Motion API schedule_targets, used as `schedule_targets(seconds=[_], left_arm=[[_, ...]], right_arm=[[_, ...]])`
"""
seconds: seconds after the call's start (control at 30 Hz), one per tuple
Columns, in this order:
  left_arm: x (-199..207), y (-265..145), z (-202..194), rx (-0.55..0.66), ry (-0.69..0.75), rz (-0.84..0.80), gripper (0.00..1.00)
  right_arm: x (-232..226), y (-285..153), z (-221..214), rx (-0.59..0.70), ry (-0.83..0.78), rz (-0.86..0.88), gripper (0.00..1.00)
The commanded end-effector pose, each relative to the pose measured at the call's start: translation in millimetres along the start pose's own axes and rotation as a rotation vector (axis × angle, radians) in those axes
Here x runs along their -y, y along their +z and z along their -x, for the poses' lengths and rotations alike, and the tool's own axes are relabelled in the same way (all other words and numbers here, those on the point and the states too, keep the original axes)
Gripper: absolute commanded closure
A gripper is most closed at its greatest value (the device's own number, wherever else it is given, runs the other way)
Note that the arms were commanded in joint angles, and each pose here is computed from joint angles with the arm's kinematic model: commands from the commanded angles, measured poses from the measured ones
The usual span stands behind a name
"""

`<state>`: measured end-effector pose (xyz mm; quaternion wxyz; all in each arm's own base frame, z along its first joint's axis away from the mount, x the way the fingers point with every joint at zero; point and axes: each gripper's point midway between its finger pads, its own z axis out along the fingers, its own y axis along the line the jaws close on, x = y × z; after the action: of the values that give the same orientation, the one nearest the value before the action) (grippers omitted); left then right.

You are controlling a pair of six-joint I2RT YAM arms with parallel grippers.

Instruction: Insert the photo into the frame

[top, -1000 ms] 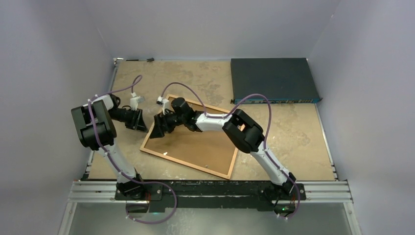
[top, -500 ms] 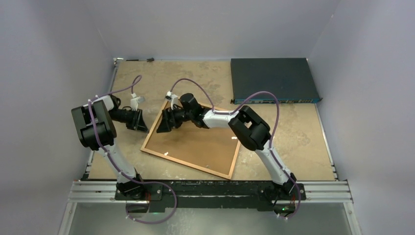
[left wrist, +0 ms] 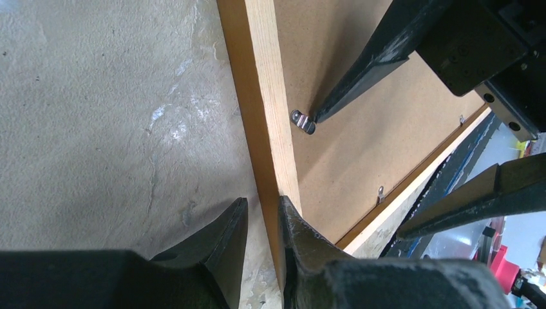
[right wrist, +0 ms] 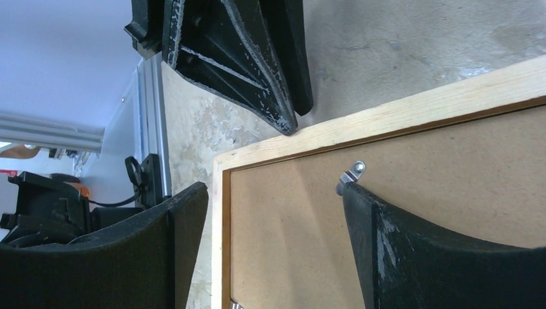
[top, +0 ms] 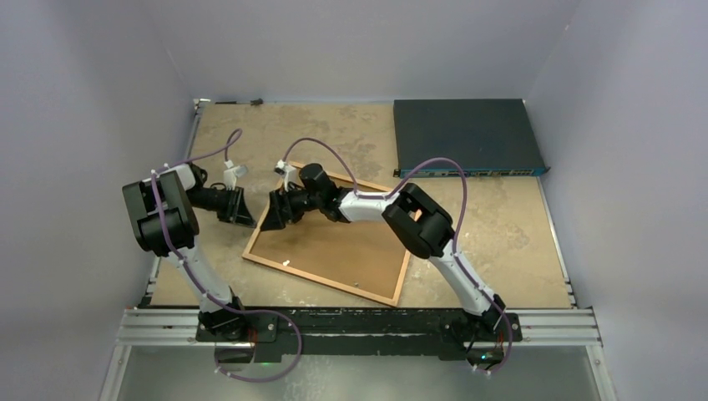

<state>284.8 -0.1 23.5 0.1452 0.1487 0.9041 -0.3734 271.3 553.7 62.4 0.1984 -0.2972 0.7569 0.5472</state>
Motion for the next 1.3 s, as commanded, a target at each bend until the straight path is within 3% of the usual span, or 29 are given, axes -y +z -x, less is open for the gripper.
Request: schedule_targets(seconds=[0.0, 0.83, 1.1, 1.27], left_arm=[[-15, 15, -10, -0.044, 0.064, 0.035, 0.79], [-10, 13, -9, -0.04, 0.077, 0.03, 0.8], [-6, 5, -2, -0.036, 0.092, 0.036, 0.8], [0, -17, 14, -0.016, 0.123, 0.058, 0.79]], right_arm=[[-4, 8, 2, 0.009, -0.011, 0.0, 0.21], [-3, 13, 14, 0.071, -0.028, -0.058, 0.22], [-29, 12, 11, 0.064, -0.011, 0.013, 0.22], [-72, -20, 38, 0.084, -0.038, 0.103, 0.19]])
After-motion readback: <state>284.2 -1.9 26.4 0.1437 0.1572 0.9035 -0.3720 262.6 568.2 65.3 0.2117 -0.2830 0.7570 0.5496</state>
